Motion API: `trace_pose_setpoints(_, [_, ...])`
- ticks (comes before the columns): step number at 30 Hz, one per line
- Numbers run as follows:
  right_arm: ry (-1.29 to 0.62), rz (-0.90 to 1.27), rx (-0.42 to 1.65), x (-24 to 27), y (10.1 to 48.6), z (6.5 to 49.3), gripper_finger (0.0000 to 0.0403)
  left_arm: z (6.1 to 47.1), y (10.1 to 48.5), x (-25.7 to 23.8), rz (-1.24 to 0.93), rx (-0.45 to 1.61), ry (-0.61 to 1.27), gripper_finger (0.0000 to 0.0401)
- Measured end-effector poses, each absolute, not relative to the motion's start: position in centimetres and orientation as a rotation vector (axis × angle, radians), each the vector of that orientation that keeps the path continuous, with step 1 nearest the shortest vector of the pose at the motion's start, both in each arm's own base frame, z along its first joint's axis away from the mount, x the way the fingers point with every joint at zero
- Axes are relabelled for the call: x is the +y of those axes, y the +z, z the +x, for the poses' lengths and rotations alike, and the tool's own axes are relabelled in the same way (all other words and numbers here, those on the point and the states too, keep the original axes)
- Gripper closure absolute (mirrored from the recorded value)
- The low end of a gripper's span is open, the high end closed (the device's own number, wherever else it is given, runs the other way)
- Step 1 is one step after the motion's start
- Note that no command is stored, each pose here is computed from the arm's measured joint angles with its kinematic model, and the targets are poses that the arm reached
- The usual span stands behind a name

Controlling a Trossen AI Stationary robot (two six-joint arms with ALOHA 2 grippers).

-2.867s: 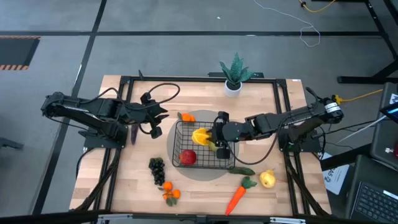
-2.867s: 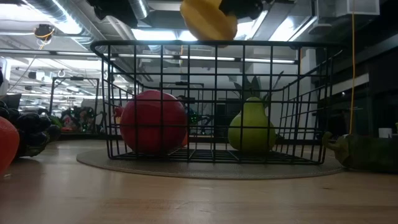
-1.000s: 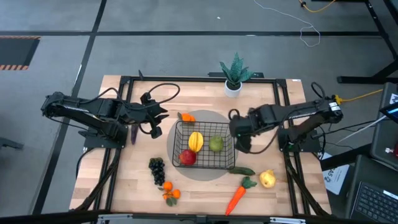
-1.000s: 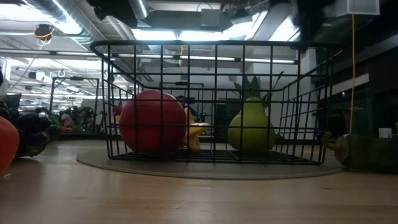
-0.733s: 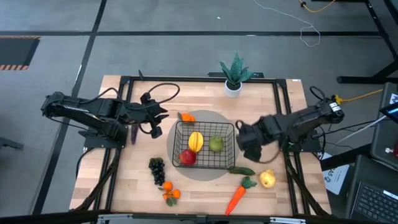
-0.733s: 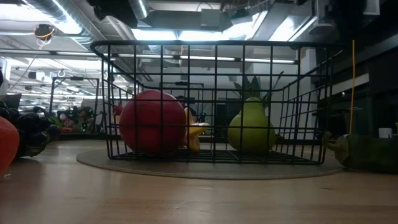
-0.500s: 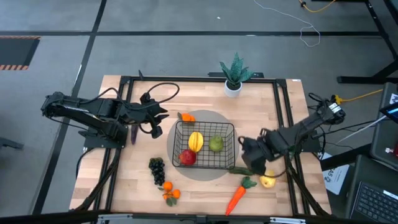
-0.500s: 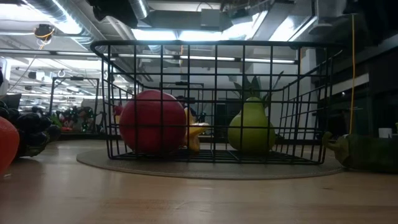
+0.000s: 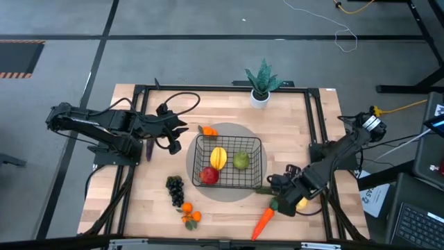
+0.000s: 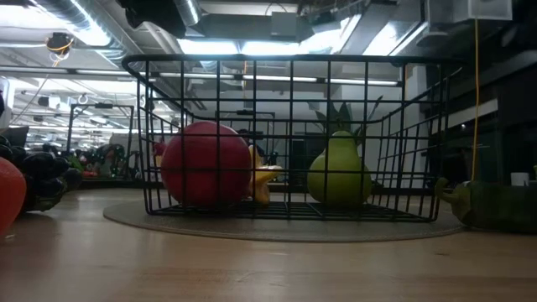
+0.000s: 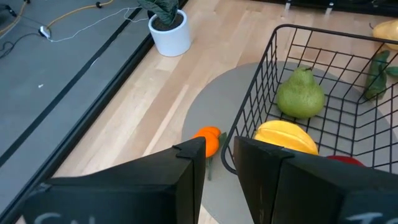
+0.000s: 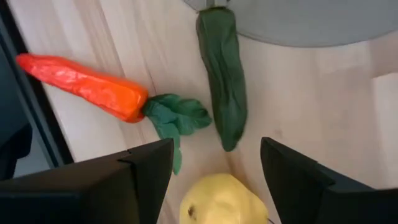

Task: Build produce basket
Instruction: Put the green chili pepper into the black wire basket

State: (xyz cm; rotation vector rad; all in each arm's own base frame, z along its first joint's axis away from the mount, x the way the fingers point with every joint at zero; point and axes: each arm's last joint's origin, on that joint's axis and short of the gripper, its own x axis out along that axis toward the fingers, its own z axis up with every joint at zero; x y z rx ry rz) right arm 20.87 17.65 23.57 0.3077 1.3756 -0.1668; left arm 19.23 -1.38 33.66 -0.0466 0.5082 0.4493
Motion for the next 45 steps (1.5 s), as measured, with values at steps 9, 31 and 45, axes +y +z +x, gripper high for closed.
trace_pose_setpoints(9, [-0.125, 0.35, 1.308, 17.4, 18.9, 20.5, 0.0175, 19.2, 33.7, -1.4, -0.047, 0.508, 0.45, 0.0328])
trace_pose_setpoints(31, [-0.15, 0.333, 1.235, 15.7, 13.7, 18.8, 0.0175, 21.3, 32.1, -1.6, 0.003, 0.578, 0.489, 0.0328])
trace_pose_setpoints(45, [-0.168, 0.327, 1.203, 15.3, 13.0, 18.5, 0.0198, 21.2, 32.1, -1.5, 0.016, 0.571, 0.525, 0.0328])
